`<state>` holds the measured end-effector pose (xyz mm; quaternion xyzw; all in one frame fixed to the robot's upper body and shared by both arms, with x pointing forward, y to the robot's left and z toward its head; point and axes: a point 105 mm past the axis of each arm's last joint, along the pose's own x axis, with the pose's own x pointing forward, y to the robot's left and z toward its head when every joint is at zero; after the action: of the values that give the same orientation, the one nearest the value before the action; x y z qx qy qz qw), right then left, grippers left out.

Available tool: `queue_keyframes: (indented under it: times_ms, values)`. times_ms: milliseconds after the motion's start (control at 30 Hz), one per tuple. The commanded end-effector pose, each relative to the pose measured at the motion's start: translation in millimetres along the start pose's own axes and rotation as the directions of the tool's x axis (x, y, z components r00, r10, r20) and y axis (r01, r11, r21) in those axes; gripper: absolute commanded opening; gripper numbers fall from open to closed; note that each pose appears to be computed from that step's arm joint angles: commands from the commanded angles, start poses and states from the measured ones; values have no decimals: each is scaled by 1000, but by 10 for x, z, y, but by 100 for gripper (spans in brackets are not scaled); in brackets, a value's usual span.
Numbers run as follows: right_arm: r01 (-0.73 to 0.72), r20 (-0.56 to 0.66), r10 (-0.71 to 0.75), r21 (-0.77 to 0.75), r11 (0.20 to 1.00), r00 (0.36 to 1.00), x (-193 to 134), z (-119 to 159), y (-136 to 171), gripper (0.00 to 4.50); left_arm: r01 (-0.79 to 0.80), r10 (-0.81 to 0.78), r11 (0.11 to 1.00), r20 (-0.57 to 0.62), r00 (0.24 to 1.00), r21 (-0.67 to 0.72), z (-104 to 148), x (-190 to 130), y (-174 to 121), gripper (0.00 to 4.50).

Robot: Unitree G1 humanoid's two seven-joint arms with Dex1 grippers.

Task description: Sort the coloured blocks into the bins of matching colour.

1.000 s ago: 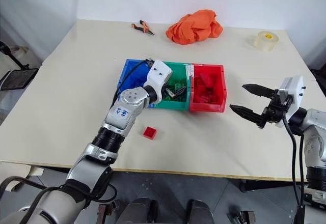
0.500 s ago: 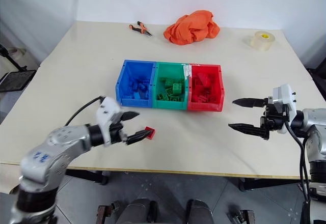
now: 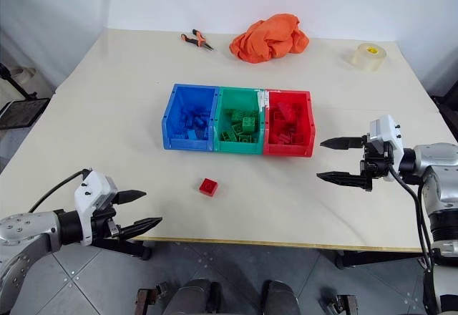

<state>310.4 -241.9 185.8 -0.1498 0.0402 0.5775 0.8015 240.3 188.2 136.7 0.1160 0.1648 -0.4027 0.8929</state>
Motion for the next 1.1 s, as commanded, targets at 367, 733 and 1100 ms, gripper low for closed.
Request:
queue_keyframes:
  times_ms: [367,733,1100]
  values:
    - [-180,-10,180,-70,981,984,-43,117,434,450,31,-33,998,54,998,51,83,717,-33,448]
    - [-174,-20,173,-68,982,985,-18,68,502,450,121,-125,987,26,992,107,62,1068,4,448]
    - [-134,-22,133,-67,989,991,-34,70,466,450,191,-202,971,73,977,142,120,1245,-113,167]
